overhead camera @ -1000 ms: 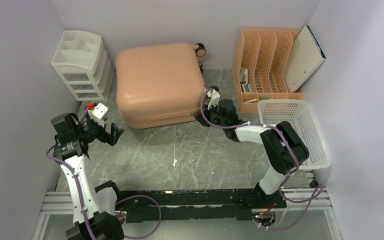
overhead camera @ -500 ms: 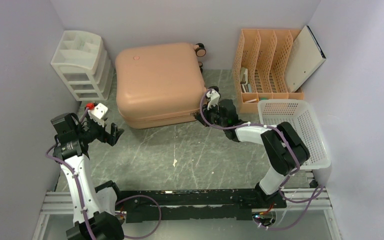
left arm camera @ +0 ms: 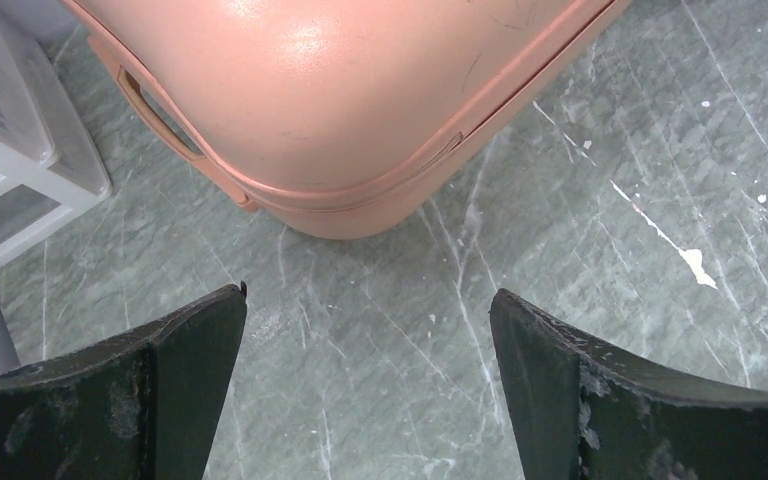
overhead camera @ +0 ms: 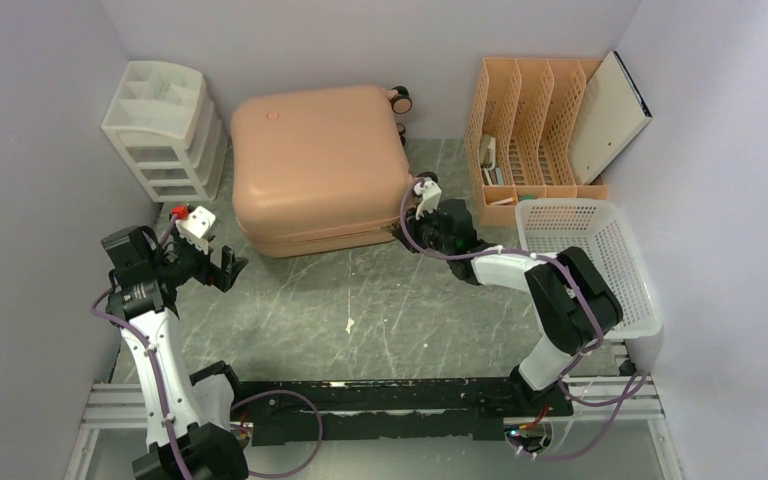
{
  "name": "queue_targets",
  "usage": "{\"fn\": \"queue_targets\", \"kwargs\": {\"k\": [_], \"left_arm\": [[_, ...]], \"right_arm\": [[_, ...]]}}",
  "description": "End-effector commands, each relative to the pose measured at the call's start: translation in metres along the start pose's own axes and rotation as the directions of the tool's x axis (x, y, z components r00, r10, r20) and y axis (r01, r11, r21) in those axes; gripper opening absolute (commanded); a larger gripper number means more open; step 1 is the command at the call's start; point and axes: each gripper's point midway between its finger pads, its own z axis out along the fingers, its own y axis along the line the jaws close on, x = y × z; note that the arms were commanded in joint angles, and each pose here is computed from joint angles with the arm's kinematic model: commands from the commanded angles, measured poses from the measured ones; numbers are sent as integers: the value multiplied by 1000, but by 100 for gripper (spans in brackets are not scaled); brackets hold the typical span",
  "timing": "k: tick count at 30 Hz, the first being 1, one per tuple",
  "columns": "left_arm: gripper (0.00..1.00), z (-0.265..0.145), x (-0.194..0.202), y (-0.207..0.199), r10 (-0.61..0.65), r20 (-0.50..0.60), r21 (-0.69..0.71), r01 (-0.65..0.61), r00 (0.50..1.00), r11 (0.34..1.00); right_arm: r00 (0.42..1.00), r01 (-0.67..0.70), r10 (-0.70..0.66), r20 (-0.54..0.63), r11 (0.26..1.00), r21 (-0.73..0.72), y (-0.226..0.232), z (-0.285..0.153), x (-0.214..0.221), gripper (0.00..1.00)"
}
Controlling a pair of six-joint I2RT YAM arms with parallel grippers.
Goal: Open, take out, and arrange the luggage
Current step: Unzip the luggage at the center of the board.
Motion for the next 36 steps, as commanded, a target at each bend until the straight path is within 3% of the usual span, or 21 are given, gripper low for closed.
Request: {"fn": "queue_targets", "kwargs": {"k": [1, 9, 14, 20, 26, 31, 36], "left_arm": [[97, -1, -14, 2, 28, 46, 8, -28, 999, 1000], [97, 0, -77, 27, 94, 124, -16, -92, 988, 996], [97, 53, -122, 25, 149, 85, -35, -146, 985, 989], [97, 155, -166, -36, 243, -5, 11, -243, 970, 970], [97, 229, -211, -121, 278, 46, 249, -280, 959, 927], [97, 269, -217, -195, 309, 58, 450, -302, 949, 841], [97, 303, -194, -245, 327, 41, 549, -295, 944, 782]], "right_arm": [[988, -65, 37, 147, 980, 189, -52, -14, -47, 0], [981, -168, 140, 136, 960, 224, -89, -27, -41, 0], [981, -171, 149, 123, 965, 199, -88, -21, -43, 0], [985, -170, 161, 68, 970, 176, -94, -10, -37, 0], [990, -123, 120, 76, 992, 33, -83, -18, -44, 1], [989, -110, 119, 83, 989, -100, -83, -41, -45, 28], [986, -94, 116, 118, 980, -175, -84, -60, -49, 37]]}}
